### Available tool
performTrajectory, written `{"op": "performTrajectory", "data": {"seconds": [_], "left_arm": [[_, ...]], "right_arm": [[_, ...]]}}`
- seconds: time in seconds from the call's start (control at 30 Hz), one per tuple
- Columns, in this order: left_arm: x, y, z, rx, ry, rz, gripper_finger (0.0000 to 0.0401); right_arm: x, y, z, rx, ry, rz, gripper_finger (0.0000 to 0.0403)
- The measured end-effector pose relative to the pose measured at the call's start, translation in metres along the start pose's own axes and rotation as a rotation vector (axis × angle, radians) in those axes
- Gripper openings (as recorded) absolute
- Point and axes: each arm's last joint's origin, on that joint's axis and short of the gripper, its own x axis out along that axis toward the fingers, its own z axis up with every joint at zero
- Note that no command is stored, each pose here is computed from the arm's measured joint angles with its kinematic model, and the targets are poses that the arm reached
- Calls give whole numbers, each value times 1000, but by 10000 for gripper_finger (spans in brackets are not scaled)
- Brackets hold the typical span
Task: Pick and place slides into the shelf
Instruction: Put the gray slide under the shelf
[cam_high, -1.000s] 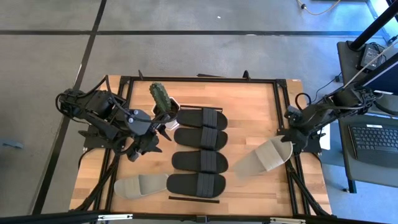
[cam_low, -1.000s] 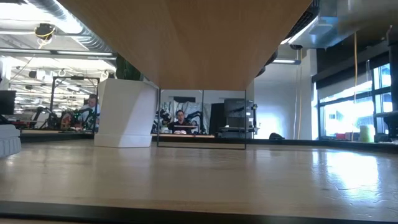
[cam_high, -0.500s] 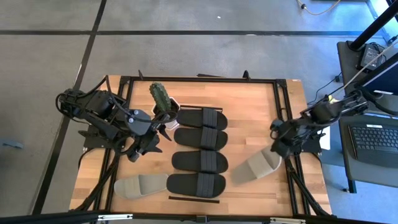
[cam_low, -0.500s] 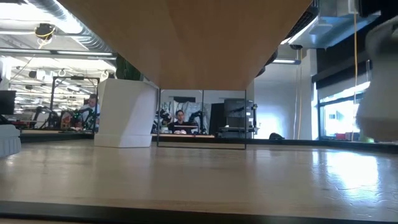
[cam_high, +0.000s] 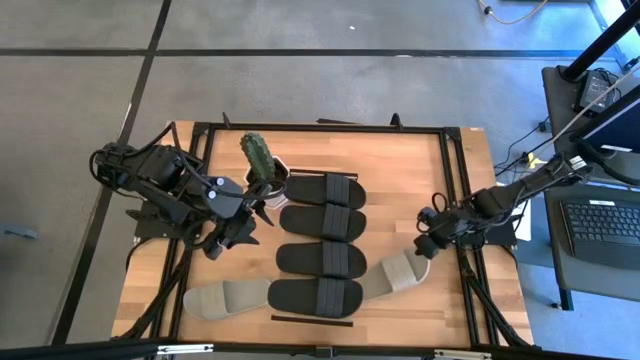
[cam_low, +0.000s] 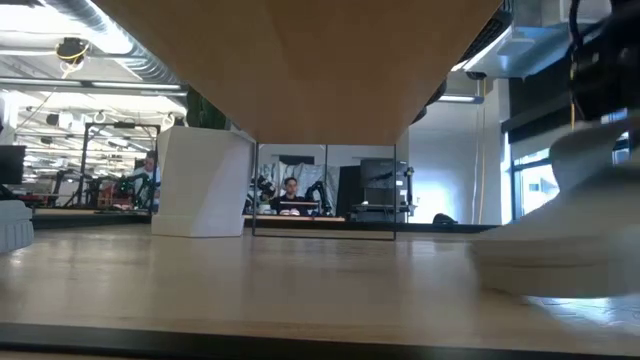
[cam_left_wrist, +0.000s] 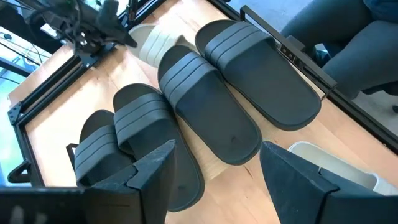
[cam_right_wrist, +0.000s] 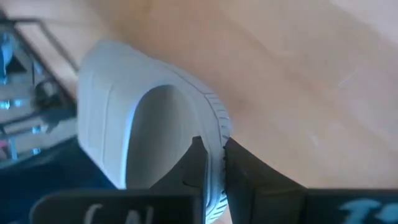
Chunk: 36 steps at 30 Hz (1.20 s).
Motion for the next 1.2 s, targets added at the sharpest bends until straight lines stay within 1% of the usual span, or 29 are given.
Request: {"op": "performTrajectory", "data": {"seconds": [0.07, 0.2, 0.3, 0.37, 0.47, 0.53, 0.73, 0.87, 1.0, 1.2], "left_arm": [[0, 0, 0, -4, 1, 0, 221], [0, 0, -1, -5, 6, -2, 221], [0, 0, -1, -6, 6, -2, 221], [0, 0, -1, -6, 5, -2, 221], [0, 0, -1, -6, 6, -2, 221], [0, 0, -1, -6, 5, -2, 221], [0, 0, -1, -6, 5, -2, 221], [0, 0, -1, -6, 5, -2, 221], [0, 0, -1, -6, 5, -2, 221], [0, 0, 0, -6, 5, -2, 221]], "right_arm": [[11, -7, 0, 42, -24, 19, 35], [30, -11, -2, 80, -77, 169, 35], [41, -16, -6, 86, -135, 227, 35], [46, -18, -9, 111, -156, 224, 35], [53, -23, -15, 144, -189, 186, 35], [57, -22, -19, 160, -215, 189, 35], [68, -9, -29, 149, -317, 304, 35], [81, -6, -33, 150, -358, 328, 35], [94, 3, -40, 160, -350, 280, 35], [116, 31, -49, 137, -349, 240, 35]]}}
